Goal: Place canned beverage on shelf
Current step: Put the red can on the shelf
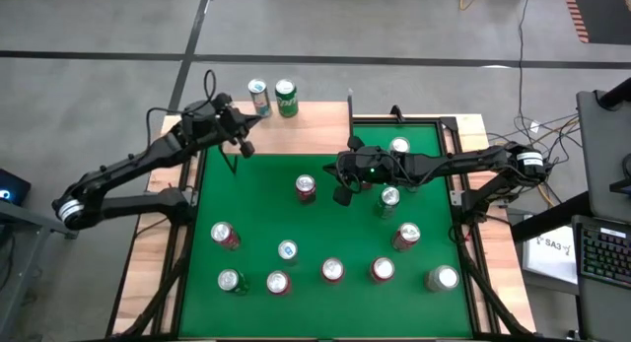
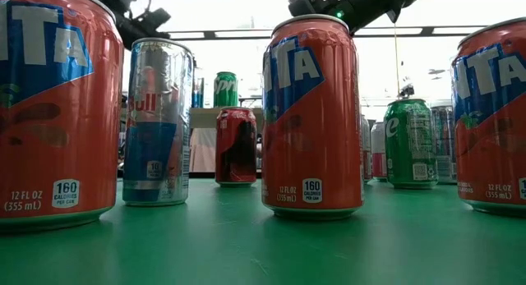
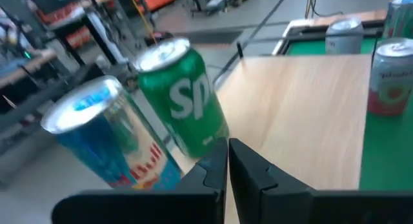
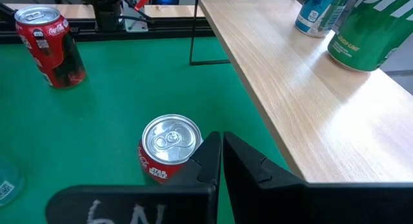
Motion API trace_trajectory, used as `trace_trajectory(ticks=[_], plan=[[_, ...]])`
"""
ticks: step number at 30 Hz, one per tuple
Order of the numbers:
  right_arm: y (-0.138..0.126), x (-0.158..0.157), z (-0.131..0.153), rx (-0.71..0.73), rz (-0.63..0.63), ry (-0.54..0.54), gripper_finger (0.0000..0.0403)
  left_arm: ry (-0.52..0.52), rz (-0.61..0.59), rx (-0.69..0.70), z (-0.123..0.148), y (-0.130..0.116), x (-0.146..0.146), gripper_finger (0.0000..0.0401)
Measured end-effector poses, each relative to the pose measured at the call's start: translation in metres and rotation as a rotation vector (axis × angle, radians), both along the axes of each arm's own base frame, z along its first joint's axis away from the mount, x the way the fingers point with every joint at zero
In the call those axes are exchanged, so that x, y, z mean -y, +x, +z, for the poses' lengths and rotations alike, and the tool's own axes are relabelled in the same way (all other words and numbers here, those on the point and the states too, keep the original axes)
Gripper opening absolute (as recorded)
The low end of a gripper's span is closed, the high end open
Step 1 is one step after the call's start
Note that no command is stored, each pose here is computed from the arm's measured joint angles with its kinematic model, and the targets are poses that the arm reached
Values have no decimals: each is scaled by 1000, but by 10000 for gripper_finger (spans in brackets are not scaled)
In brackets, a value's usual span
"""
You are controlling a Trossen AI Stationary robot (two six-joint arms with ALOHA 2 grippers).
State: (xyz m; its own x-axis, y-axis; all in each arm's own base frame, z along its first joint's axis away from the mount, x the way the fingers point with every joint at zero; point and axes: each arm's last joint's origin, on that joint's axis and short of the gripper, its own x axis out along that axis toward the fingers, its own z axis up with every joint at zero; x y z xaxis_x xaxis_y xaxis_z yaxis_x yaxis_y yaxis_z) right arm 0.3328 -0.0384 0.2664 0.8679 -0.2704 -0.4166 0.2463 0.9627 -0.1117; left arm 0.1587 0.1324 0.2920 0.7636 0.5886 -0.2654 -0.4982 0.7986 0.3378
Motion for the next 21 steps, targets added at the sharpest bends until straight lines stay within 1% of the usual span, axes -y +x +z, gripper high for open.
trace_trajectory(ticks=[1, 3, 8, 10, 13, 21], plan=[[0, 0, 0, 0, 0, 0, 9, 18, 4, 3, 2, -2, 1, 0], [0, 0, 0, 0, 0, 0, 9, 69, 51, 3, 7, -5, 1, 0], [0, 0, 0, -2, 3, -6, 9, 189, 270, -20, 17, -11, -3, 0], [0, 0, 0, -2, 3, -6, 9, 225, 337, -30, 18, -11, -5, 0], [0, 0, 0, -2, 3, -6, 9, 244, 354, -30, 19, -11, -7, 0], [-1, 0, -2, -9, 3, -6, 9, 248, 374, -31, 13, -2, -20, 0]])
